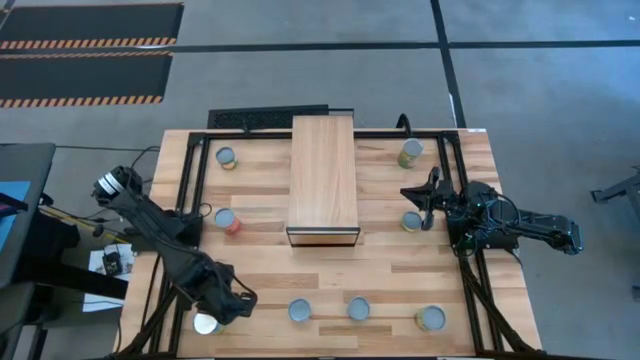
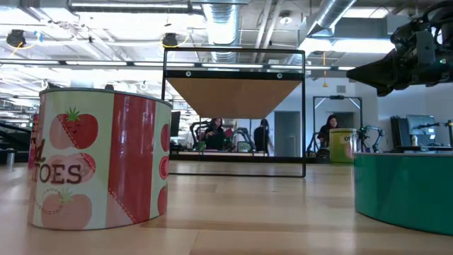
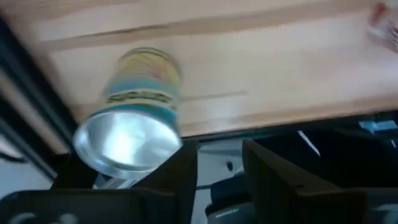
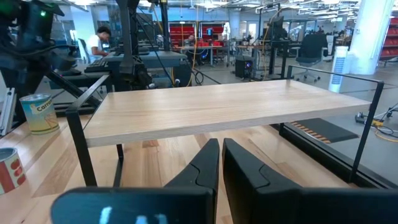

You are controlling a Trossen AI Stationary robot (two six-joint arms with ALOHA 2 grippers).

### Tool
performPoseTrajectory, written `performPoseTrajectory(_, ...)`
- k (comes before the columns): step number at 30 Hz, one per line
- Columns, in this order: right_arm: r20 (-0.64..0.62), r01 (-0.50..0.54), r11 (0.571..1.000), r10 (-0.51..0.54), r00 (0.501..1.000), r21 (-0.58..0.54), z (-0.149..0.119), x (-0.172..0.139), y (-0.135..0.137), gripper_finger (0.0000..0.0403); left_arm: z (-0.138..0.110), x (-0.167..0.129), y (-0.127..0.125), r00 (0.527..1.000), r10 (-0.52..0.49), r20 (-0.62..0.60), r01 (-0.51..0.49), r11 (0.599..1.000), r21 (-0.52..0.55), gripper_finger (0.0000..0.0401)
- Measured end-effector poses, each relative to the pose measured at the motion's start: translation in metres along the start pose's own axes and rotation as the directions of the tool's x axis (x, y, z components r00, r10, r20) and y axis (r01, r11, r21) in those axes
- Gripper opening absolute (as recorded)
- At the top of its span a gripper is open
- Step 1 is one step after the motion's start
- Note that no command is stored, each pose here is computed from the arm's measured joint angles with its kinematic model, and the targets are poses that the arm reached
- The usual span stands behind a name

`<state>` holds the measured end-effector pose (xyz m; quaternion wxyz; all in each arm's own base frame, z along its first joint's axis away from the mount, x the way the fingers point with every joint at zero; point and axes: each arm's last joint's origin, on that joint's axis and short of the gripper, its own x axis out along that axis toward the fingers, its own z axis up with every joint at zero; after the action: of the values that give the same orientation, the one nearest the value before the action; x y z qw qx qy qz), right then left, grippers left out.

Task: Pick and place cans onto a shelf
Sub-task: Put canned carrots on the shelf

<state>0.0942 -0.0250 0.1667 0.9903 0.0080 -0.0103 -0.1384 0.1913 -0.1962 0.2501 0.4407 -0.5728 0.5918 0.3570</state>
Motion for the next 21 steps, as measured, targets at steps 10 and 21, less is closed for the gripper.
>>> performPoseTrajectory(10,0.000,0.000,1.000,0.000,1.000,0.000,0.000,0.000,0.000,0.0046,-0.005,0.002,0.011,0.998,0.063,0.013,-0.063,0.998,-0.026,0.0126)
performPoseTrajectory(21,0.000,0.000,1.000,0.000,1.000,0.000,0.000,0.000,0.000,0.0046,-0.013,0.034,0.000,0.993,0.121,-0.014,-0.121,0.992,-0.018,0.0117)
